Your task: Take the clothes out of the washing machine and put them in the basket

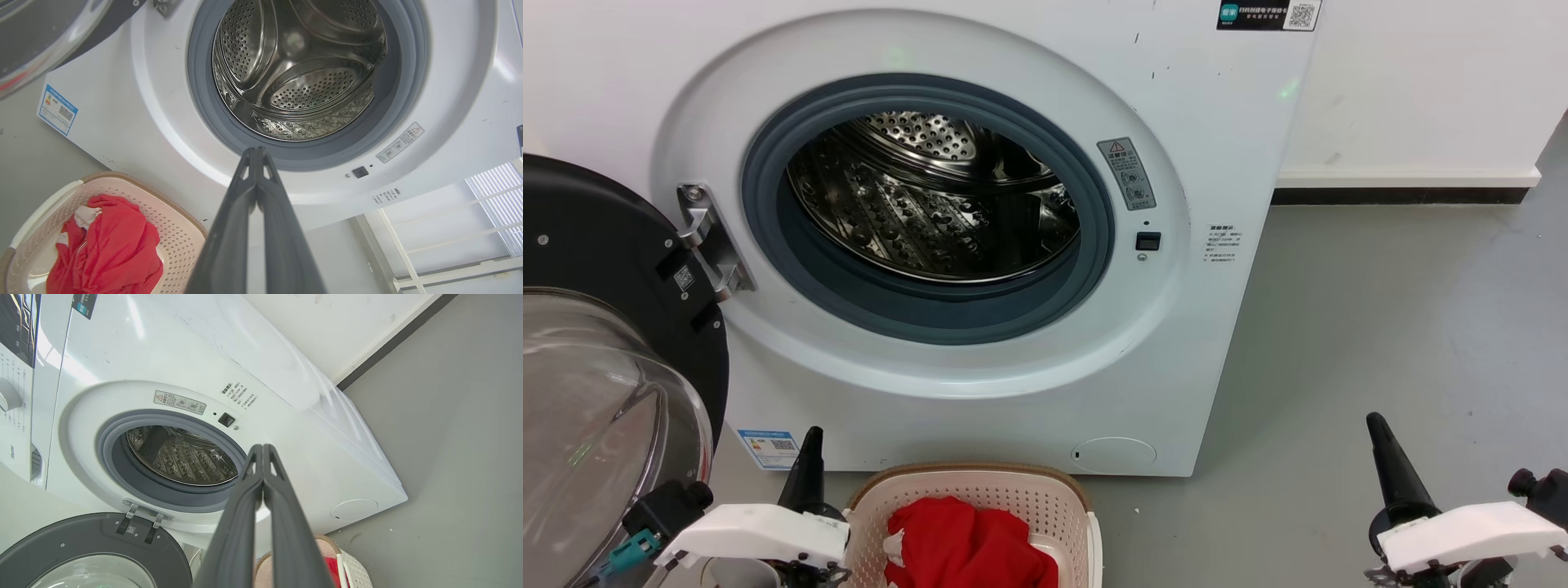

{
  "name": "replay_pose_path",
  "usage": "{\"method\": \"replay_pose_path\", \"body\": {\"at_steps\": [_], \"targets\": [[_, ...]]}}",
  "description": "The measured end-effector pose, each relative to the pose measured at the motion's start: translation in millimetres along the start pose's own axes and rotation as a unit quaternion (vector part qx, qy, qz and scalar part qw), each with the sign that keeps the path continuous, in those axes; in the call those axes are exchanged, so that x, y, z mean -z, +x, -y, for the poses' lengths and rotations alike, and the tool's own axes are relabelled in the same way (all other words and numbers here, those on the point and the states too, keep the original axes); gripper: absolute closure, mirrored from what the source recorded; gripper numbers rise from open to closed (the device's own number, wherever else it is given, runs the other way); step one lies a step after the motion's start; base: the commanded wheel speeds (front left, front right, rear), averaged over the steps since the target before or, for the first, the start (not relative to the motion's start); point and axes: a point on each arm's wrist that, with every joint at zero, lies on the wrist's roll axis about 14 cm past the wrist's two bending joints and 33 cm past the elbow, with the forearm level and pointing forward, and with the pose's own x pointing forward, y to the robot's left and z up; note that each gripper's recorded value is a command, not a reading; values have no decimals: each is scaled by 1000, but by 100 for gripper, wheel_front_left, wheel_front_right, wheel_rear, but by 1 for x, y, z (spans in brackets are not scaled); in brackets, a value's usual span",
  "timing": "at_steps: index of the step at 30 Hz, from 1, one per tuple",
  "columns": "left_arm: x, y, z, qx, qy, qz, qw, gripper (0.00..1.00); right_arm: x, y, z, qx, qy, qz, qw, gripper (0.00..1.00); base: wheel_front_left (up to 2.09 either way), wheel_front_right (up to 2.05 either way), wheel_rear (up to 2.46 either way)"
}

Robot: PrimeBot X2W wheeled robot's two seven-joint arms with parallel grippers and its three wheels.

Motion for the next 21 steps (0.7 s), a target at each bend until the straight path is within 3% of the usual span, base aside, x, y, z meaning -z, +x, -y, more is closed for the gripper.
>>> {"method": "replay_pose_path", "body": {"at_steps": [21], "targets": [[-1,7,3,8,-125,-6,992,100,-6,9,3,3,120,7,993,100,0,0,0]]}}
